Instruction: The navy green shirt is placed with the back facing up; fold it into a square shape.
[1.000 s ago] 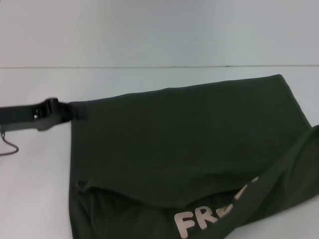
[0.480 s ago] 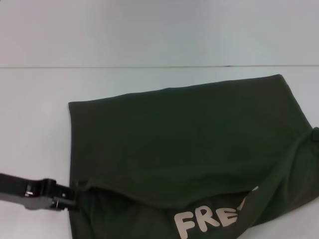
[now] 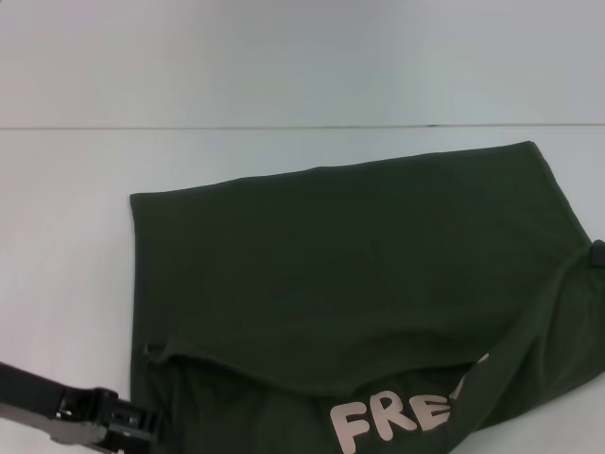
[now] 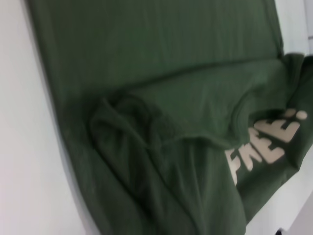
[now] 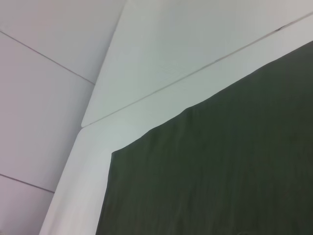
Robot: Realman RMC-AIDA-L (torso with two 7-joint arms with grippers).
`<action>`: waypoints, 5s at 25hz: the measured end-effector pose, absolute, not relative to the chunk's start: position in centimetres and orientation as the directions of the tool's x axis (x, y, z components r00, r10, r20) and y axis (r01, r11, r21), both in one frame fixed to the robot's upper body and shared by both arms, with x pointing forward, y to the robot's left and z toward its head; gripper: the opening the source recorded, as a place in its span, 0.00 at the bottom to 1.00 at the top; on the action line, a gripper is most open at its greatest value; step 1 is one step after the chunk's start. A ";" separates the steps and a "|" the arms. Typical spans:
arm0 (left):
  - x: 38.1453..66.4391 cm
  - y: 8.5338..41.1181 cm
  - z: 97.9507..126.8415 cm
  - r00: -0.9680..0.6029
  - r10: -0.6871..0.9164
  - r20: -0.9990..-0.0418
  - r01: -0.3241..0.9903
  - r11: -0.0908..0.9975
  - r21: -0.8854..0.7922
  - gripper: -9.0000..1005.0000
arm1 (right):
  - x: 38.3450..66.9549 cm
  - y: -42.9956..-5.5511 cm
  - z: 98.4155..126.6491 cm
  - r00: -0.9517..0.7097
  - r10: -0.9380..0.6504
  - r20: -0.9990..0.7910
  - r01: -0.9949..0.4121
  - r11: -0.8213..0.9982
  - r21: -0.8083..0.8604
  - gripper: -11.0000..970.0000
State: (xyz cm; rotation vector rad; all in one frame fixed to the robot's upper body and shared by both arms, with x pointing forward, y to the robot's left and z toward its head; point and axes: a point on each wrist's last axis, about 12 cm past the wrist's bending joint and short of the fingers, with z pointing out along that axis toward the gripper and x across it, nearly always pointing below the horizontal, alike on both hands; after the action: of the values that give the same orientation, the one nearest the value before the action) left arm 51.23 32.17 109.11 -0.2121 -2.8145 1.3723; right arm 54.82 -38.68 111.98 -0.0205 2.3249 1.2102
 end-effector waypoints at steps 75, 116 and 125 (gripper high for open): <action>51.1 26.8 106.2 -0.951 0.308 0.015 0.196 0.641 -0.742 0.38 | 55.2 -38.3 112.3 -0.871 0.199 -0.449 -0.254 0.599 0.759 0.04; 51.4 28.6 110.3 -0.923 0.385 0.001 0.213 0.511 -0.833 0.04 | 51.3 -36.1 110.4 -0.928 -0.102 -0.358 -0.357 0.518 0.778 0.04; 53.4 30.0 111.8 -0.964 0.235 -0.123 0.225 0.478 -0.849 0.04 | 52.8 -37.1 111.0 -0.903 0.046 -0.426 -0.334 0.547 0.768 0.04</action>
State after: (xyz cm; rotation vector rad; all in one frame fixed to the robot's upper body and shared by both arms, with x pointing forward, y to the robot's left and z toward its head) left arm 53.35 30.01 111.83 -0.4184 -2.6924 1.5440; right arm 52.80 -37.08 111.02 -0.2345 2.3883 1.3075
